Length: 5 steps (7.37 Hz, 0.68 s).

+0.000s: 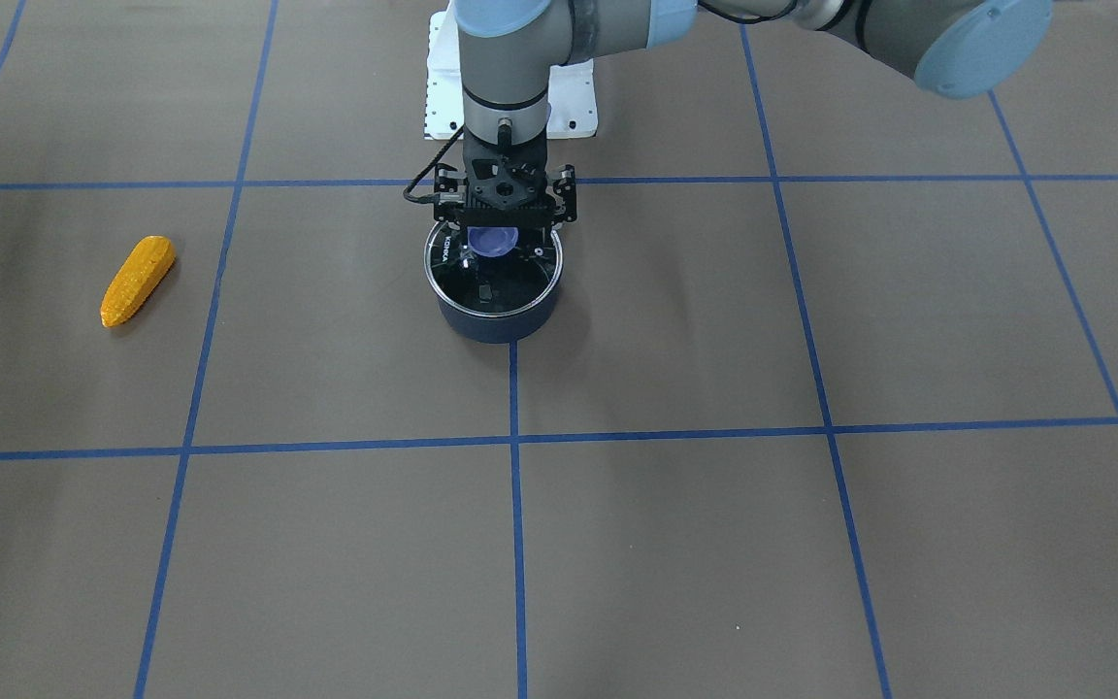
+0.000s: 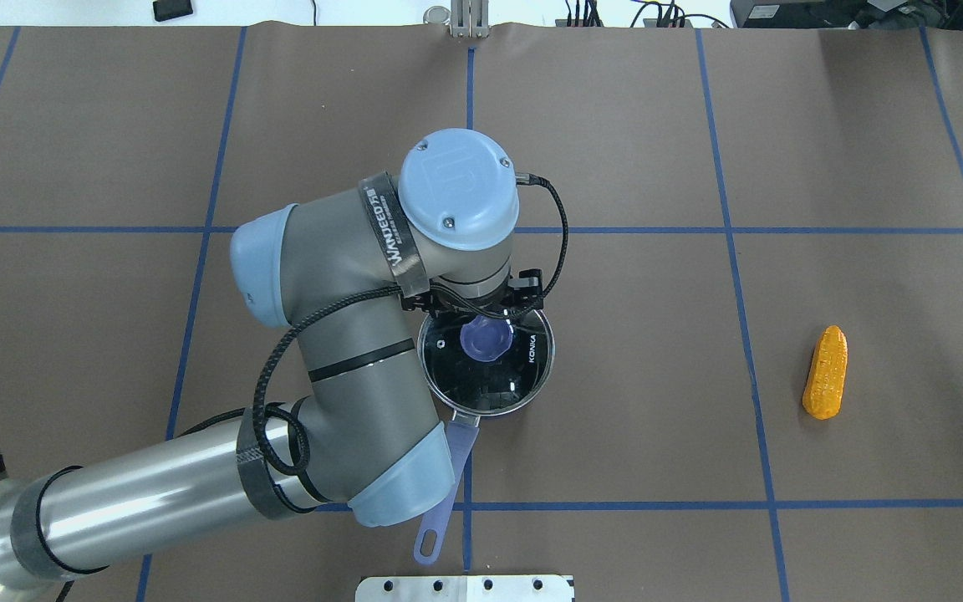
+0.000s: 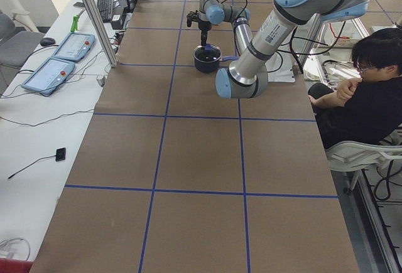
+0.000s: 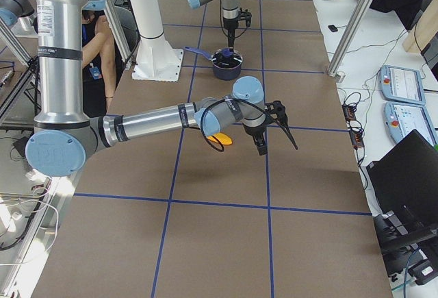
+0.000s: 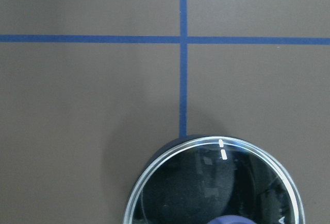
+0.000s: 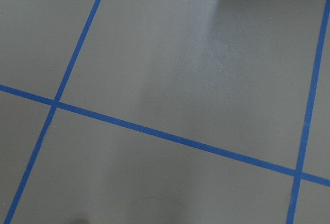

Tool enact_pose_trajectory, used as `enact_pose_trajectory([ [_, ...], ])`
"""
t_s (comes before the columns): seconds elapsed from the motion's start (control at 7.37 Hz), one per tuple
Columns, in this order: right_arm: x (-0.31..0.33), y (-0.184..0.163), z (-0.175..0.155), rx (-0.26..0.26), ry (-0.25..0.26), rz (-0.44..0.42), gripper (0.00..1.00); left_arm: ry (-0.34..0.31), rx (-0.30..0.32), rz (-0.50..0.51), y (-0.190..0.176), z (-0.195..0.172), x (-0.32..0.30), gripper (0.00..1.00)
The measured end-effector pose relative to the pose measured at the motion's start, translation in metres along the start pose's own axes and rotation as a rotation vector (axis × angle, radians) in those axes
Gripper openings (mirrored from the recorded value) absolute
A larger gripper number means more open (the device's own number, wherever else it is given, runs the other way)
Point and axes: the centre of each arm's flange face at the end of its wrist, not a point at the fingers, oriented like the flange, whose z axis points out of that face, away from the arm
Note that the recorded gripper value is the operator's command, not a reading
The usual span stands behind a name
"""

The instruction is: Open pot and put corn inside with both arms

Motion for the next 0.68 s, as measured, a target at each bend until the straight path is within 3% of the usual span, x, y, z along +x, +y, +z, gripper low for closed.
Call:
enact_pose_trajectory([
  [0.68, 0.003, 0.000, 0.001, 0.000, 0.016, 0.003, 1.00, -0.002, -0.023, 0.012, 0.028, 0.019, 0.019, 0.98],
])
